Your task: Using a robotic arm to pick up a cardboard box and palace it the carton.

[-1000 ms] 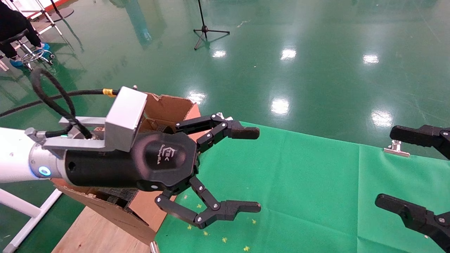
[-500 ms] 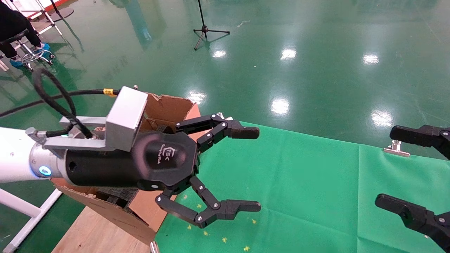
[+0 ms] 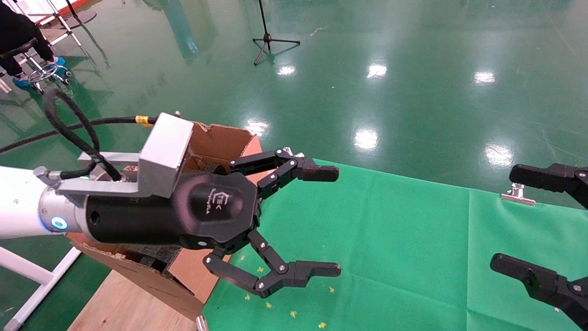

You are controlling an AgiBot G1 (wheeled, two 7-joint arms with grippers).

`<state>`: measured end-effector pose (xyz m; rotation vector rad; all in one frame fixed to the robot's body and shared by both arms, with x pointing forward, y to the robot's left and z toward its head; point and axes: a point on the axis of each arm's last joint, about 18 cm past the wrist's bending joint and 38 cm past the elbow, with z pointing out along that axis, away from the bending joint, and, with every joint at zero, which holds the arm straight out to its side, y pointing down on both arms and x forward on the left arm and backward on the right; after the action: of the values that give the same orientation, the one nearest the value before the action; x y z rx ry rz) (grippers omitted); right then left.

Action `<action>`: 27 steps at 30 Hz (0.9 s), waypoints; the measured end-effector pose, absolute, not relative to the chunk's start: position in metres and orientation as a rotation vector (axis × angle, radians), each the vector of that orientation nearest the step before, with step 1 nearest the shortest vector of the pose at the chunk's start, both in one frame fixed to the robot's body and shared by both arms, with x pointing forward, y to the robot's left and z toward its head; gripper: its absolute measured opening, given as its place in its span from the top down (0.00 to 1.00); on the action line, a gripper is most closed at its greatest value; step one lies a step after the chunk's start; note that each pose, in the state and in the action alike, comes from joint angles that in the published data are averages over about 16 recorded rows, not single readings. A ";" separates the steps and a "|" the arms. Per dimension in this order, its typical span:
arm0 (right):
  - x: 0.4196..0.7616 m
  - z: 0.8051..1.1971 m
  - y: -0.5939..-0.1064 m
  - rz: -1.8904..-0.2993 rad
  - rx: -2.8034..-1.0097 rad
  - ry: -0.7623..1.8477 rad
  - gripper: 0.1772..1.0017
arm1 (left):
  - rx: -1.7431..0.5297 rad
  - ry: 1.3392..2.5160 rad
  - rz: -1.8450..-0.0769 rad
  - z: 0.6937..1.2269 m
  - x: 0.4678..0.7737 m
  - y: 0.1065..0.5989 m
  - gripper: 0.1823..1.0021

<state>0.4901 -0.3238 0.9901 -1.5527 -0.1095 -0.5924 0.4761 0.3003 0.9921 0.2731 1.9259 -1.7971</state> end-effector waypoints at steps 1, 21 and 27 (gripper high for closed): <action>0.490 0.990 -0.324 -0.592 -1.553 -0.109 0.00 | 0.273 1.926 -1.797 0.992 0.476 0.300 0.00; 0.490 0.990 -0.324 -0.592 -1.553 -0.109 0.00 | 0.273 1.926 -1.797 0.992 0.476 0.300 0.00; 0.490 0.990 -0.324 -0.592 -1.553 -0.109 0.00 | 0.273 1.926 -1.797 0.992 0.476 0.300 0.00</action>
<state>0.4901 -0.3238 0.9901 -1.5527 -0.1095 -0.5924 0.4762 0.3003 0.9922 0.2729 1.9259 -1.7966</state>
